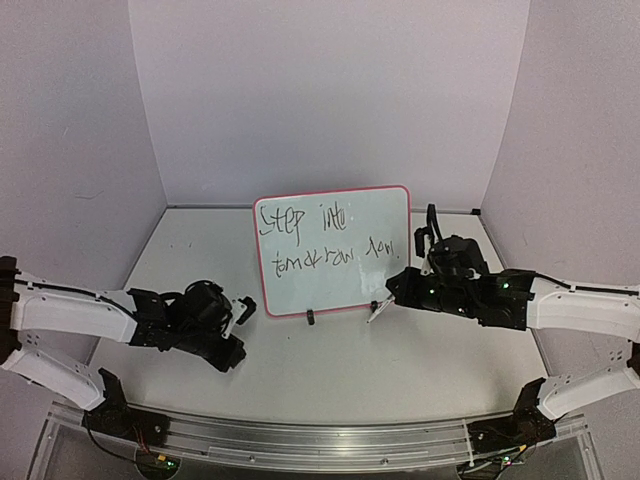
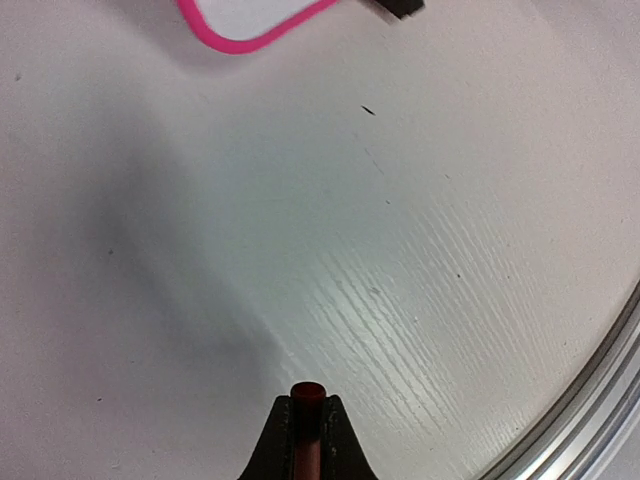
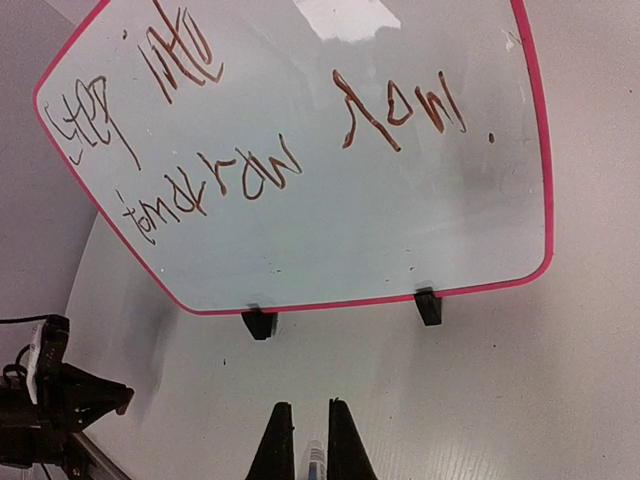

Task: Write a sentence on the whiteboard
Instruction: Place the pen cap at the center of the board.

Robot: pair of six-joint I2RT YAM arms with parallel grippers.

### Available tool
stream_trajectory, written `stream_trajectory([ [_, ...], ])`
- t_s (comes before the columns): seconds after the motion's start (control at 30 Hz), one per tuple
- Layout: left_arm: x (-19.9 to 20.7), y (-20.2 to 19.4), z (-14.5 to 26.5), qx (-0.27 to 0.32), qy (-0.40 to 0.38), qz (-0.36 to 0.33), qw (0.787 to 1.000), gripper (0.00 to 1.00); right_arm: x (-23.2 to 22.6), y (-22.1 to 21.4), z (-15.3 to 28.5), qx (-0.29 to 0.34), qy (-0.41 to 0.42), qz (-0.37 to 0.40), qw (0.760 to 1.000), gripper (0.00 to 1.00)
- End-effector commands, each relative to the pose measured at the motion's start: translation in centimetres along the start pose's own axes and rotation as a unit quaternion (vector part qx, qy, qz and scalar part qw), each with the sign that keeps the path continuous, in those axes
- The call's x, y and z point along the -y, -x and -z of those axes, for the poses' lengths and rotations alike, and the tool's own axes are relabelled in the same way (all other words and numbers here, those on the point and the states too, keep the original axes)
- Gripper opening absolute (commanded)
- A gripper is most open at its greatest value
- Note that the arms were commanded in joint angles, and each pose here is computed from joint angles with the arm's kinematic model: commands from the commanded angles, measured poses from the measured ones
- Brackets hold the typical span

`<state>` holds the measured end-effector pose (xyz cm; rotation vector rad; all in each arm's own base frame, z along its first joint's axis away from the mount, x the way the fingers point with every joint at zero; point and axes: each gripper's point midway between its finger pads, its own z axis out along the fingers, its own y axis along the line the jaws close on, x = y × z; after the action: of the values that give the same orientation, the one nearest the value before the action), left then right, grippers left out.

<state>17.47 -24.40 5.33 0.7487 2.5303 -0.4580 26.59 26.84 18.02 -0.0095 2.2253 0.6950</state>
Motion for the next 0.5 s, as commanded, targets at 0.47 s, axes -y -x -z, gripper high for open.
stream_trajectory([
  [0.47, 7.8, 2.3, -5.2, -0.023, -0.037, -0.194, 0.980, 0.14, -0.6, 1.6, 0.8, 0.026, 0.007, -0.028, 0.999, 0.00],
])
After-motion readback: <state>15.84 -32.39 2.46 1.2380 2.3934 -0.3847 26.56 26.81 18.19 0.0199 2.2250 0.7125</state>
